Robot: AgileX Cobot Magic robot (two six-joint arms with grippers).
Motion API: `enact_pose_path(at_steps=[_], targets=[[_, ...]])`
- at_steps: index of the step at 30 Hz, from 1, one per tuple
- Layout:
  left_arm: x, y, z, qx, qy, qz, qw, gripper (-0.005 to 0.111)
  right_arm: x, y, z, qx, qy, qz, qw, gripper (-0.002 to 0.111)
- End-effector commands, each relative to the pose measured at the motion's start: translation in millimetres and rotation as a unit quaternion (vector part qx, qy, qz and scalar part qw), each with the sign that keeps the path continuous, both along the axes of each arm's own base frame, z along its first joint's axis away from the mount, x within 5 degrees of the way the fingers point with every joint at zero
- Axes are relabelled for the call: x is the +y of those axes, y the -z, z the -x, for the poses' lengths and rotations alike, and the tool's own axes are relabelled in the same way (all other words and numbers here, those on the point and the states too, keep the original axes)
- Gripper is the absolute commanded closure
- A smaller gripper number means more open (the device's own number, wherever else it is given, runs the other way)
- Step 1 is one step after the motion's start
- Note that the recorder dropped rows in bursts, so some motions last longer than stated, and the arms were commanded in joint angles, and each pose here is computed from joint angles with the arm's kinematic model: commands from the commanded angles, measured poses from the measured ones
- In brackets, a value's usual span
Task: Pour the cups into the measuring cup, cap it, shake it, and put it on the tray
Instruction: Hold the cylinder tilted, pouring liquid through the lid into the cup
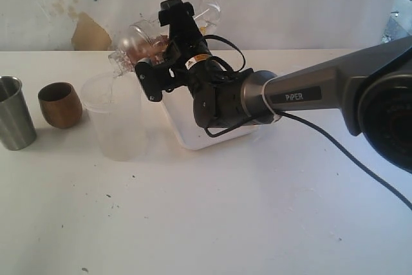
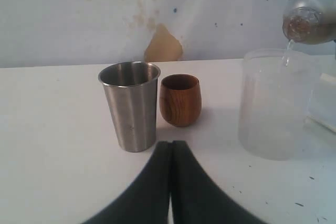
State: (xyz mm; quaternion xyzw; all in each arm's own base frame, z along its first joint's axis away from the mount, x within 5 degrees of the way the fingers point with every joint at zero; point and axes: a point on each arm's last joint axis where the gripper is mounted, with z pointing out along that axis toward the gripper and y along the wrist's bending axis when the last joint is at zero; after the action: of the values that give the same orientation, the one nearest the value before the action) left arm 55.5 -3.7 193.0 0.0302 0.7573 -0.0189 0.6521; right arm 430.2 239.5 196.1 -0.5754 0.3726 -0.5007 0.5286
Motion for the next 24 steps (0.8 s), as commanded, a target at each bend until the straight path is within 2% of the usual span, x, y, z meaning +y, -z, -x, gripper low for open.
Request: enact_pose_path(at_steps=[1,24], targets=[[0.0,1.0,0.1,-0.002,0.000,-0.001,1.000,0.107,-3.9,-20.0,-1.2,-0.058,0.012,-0.003,0.998,0.108],[0.0,1.0,0.1,-0.002,0.000,-0.001,1.000,0.107,-5.7,-24.4,-3.8,-0.063,0.020,-0.012,0.998,0.108]])
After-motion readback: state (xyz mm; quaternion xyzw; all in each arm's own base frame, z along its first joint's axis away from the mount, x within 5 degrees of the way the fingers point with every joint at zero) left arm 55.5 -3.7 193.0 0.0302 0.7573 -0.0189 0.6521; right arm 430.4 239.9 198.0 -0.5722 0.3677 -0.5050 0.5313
